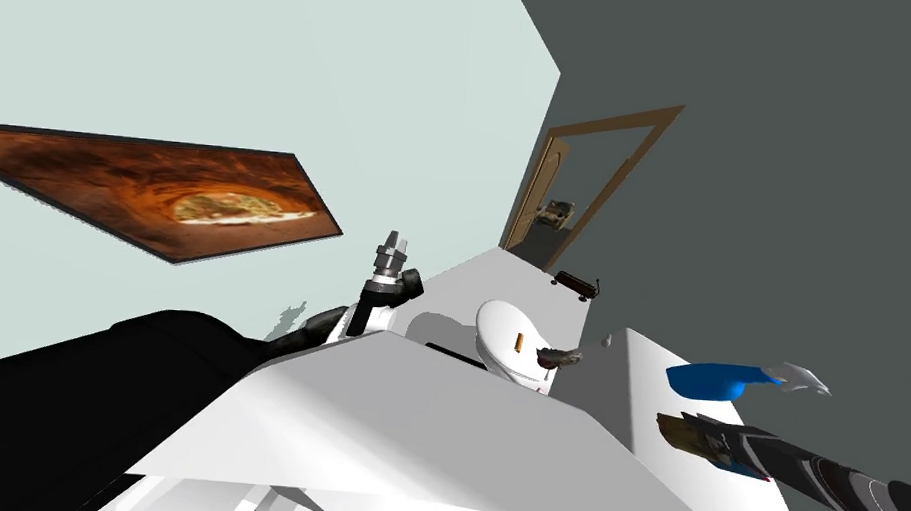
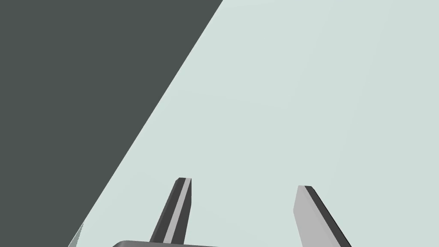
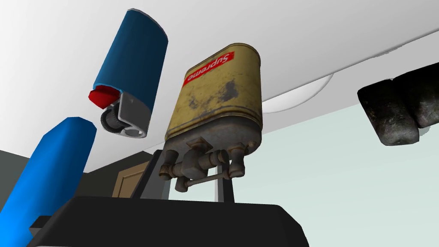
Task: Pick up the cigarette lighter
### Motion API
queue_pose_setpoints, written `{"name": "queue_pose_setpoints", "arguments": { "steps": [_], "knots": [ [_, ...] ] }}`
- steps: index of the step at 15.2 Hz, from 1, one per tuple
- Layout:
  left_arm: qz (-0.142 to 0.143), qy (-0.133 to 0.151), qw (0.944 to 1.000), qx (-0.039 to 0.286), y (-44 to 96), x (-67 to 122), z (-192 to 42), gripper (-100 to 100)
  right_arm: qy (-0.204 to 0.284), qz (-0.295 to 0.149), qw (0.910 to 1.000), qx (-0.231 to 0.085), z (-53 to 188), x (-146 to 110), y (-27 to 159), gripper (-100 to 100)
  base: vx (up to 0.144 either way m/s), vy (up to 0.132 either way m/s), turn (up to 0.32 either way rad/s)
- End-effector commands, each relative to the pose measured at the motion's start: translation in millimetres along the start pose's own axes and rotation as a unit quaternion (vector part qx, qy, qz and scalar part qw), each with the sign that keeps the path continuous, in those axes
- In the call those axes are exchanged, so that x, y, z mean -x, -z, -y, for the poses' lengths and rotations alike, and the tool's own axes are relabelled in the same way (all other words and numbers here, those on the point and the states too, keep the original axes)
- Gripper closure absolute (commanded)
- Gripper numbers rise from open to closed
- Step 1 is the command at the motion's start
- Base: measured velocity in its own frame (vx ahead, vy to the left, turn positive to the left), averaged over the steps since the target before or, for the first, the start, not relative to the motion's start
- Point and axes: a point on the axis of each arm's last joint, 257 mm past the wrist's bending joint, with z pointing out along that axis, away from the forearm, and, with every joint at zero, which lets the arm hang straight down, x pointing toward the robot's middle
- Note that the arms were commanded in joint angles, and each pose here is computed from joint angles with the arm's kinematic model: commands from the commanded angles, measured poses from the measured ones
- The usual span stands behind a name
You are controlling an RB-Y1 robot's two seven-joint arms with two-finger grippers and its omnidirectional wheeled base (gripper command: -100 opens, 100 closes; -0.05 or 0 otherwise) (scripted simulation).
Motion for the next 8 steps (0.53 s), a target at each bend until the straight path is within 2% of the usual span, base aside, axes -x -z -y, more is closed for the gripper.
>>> {"name": "queue_pose_setpoints", "arguments": {
  "steps": [1,3,4,5,7,8],
  "knots": [
    [0.0,0.0,1.0,0.0,0.0,0.0,0,0,0.014,0.003,0.9998,-0.012,4,13,6.4,100,0.014,-0.04,-0.124],
    [0.0,0.0,1.0,0.0,0.0,0.1,0,0,0.022,0.009,0.9997,-0.007,-3,21,1.8,100,0.019,-0.072,-0.13],
    [0.0,0.0,1.0,0.0,0.0,0.1,0,0,0.03,0.004,0.9994,-0.017,2,24,8.9,100,0.022,-0.079,-0.125],
    [0.0,0.0,1.0,0.0,0.0,0.1,0,0,0.035,0.013,0.9992,-0.017,-1,36,7.6,100,0.029,-0.085,-0.148],
    [0.0,0.0,1.0,0.0,0.0,0.1,0,0,0.044,0.018,0.9989,-0.007,-12,43,1.5,100,0.012,-0.049,-0.029],
    [0.0,0.0,1.0,0.0,0.0,0.0,0,0,0.05,0.015,0.9984,-0.019,-7,48,7.9,100,0.008,-0.048,-0.087]
  ]
}}
